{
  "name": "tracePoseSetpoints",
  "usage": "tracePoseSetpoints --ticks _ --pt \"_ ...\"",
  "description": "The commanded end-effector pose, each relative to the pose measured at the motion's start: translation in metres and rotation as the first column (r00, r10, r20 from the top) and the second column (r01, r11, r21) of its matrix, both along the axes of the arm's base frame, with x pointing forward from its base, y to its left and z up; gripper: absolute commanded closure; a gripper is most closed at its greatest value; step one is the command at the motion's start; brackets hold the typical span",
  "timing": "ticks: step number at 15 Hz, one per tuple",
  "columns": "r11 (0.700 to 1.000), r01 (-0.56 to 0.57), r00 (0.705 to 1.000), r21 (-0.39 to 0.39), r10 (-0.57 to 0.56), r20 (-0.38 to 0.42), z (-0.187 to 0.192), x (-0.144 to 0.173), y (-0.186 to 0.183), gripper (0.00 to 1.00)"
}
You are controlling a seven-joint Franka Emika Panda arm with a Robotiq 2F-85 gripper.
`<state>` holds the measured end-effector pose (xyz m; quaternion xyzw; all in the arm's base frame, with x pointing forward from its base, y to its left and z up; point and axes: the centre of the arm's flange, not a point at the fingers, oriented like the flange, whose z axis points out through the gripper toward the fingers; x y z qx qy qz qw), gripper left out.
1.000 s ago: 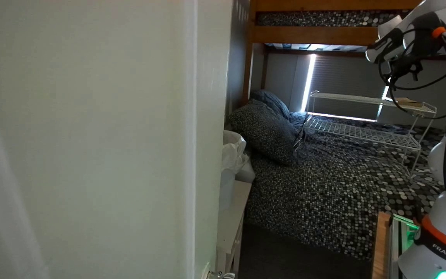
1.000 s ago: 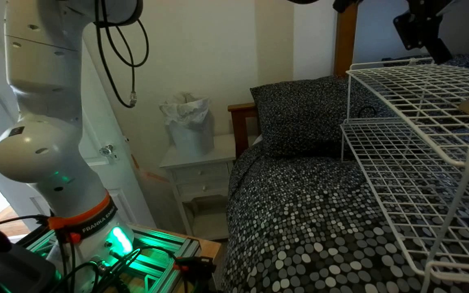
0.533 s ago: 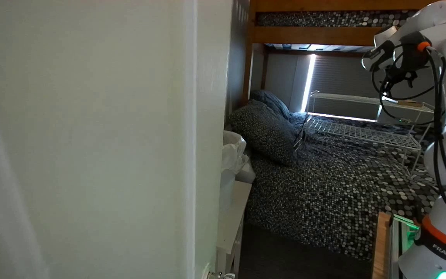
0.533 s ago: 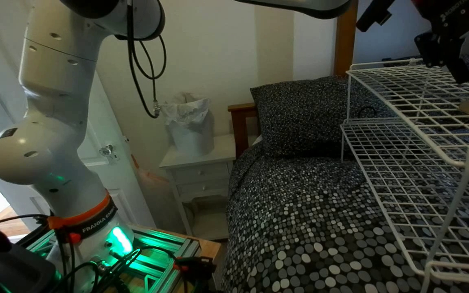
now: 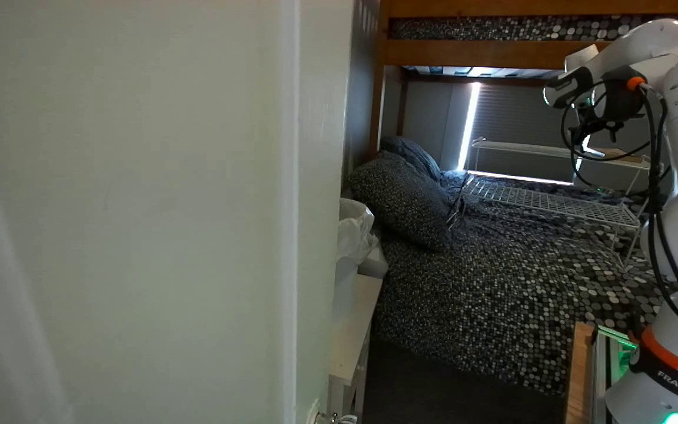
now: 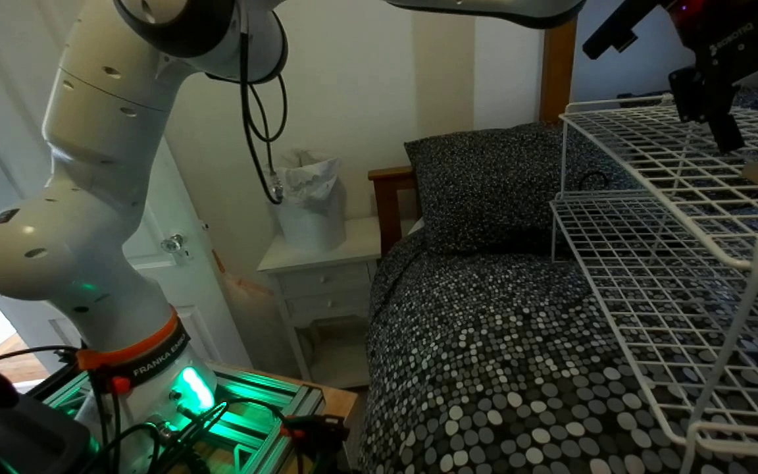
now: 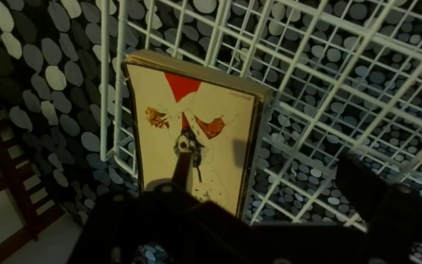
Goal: Push the book forward
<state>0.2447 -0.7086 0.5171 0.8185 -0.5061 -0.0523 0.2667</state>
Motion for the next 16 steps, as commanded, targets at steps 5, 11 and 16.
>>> tracePoseSetpoints --ticks 5,11,16 --pt "0.957 0.27 0.929 -0.103 -0.231 0.29 0.02 -0.013 -0.068 0.0" --pt "0.864 0.451 0.818 -0.226 -0.297 0.493 0.009 -0.013 -0.1 0.0" --pt "0.737 0.58 0.726 -0.347 -0.273 0.632 0.004 -0.013 -0.12 0.35"
